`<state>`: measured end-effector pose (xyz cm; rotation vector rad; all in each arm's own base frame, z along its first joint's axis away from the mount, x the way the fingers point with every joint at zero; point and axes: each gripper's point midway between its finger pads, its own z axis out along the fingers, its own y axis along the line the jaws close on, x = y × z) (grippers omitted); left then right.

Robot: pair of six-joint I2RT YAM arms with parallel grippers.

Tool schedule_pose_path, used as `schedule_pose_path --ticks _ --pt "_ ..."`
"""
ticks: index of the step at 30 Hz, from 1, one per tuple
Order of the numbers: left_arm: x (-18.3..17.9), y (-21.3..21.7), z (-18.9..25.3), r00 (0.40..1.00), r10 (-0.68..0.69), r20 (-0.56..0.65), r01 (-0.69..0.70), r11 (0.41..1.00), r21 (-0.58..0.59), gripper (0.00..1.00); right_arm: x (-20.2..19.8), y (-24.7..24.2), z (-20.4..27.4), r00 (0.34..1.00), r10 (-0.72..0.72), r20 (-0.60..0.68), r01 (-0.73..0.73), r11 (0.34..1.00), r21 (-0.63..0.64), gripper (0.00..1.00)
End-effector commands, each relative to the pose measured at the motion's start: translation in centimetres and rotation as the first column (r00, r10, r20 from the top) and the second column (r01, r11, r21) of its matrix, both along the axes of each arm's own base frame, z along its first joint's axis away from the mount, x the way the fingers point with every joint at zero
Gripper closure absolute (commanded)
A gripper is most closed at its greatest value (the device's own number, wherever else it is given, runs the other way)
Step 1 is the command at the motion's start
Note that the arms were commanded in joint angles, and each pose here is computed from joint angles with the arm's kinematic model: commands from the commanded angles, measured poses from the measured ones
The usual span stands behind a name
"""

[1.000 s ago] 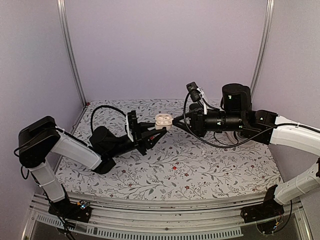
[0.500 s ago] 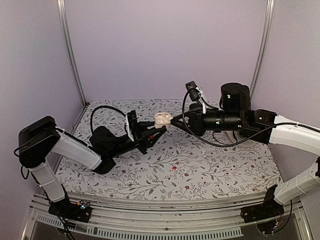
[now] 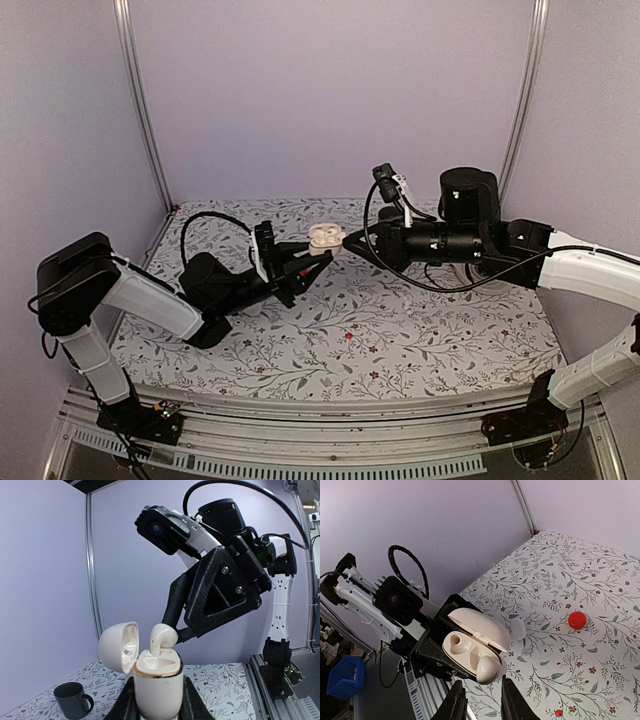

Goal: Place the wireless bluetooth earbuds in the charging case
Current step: Adjust the right earbud in the right side groove of the charging case.

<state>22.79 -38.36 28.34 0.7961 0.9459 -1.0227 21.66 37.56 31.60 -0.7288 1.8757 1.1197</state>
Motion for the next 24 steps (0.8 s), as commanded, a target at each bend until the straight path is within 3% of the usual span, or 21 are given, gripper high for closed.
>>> schedule_pose_path --ticks 1,24 --pt "-1.0 0.7 3.2 0.997 0.005 0.083 0.003 0.995 -0.099 1.00 0.3 -0.7 1.3 0.999 -0.041 0.003 0.041 0.999 0.023 0.74" --pt "-1.0 0.3 2.8 0.995 0.017 0.096 -0.010 0.997 -0.073 1.00 -0.3 1.2 1.3 0.999 0.049 -0.012 -0.049 0.998 0.032 0.80"
